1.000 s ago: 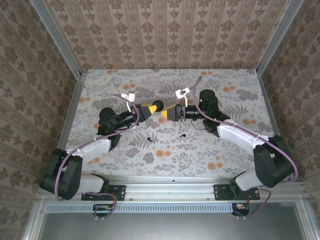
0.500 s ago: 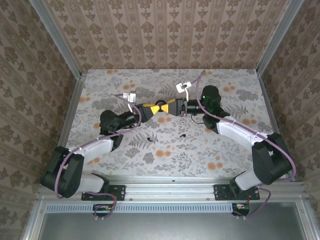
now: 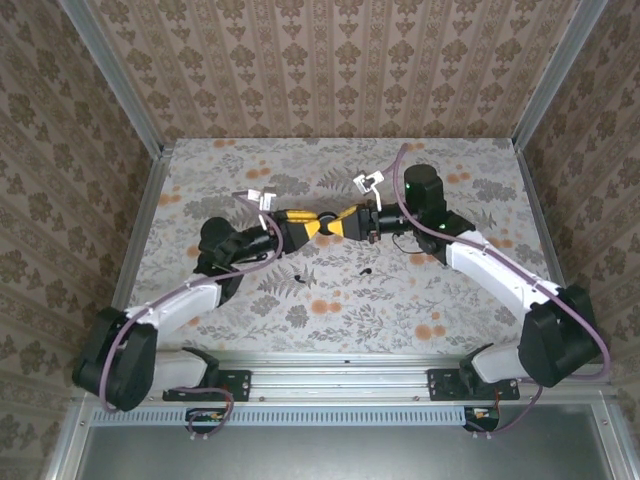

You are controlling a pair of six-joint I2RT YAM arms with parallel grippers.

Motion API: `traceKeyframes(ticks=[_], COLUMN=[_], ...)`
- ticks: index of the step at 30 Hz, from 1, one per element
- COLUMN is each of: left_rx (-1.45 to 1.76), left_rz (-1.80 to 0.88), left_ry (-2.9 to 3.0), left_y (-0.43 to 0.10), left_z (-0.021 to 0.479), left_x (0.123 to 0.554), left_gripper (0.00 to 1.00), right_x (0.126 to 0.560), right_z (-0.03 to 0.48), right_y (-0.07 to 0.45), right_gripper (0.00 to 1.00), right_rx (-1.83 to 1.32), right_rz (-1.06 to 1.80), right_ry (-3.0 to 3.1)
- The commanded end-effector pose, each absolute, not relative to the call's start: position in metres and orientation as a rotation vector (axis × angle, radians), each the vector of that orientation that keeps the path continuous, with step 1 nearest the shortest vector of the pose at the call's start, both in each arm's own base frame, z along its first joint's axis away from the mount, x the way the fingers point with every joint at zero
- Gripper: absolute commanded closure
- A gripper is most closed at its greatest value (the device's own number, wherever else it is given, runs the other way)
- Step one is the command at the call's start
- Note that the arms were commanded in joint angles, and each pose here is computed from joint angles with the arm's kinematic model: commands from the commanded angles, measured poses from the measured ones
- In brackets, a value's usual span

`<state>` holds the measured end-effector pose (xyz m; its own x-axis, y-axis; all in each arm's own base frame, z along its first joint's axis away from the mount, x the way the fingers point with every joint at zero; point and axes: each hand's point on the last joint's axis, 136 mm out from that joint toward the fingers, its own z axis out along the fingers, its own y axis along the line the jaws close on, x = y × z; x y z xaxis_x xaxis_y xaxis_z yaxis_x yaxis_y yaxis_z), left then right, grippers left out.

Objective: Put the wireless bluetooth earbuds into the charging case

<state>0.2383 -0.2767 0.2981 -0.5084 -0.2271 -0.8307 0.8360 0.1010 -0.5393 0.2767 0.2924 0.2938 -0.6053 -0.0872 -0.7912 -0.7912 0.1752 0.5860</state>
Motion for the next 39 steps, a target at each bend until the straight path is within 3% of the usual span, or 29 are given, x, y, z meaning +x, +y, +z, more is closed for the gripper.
traceKeyframes(ticks=[1,8,19,39], left_rx=[0.74,0.971,1.254,1.479], left_rz=[-1.351,-1.093,-0.943,-0.881], left_ry=[1.566,1.669,1.593,1.521], left_y=[-0.271,-0.257,-0.249,-0.255], left_z=[0.283,0.264,0.249,0.233], left_x=[0.236,0.215,0.187,0.162], left_gripper=[0.53,0.51,0.53,0.5], right_x=[0.257,0.255,0.247,0.23], right_z=[0.286,0.272,0.244,0.229], right_y=[0.281,0.274,0.28,0.302], right_gripper=[0.82,0.79,0.82,0.86], right_rx=[-0.99,-1.154,-1.516,-1.853], right_rz=[1.345,1.125,0.787,0.555], right_ry=[1.881,1.886,1.828,1.567])
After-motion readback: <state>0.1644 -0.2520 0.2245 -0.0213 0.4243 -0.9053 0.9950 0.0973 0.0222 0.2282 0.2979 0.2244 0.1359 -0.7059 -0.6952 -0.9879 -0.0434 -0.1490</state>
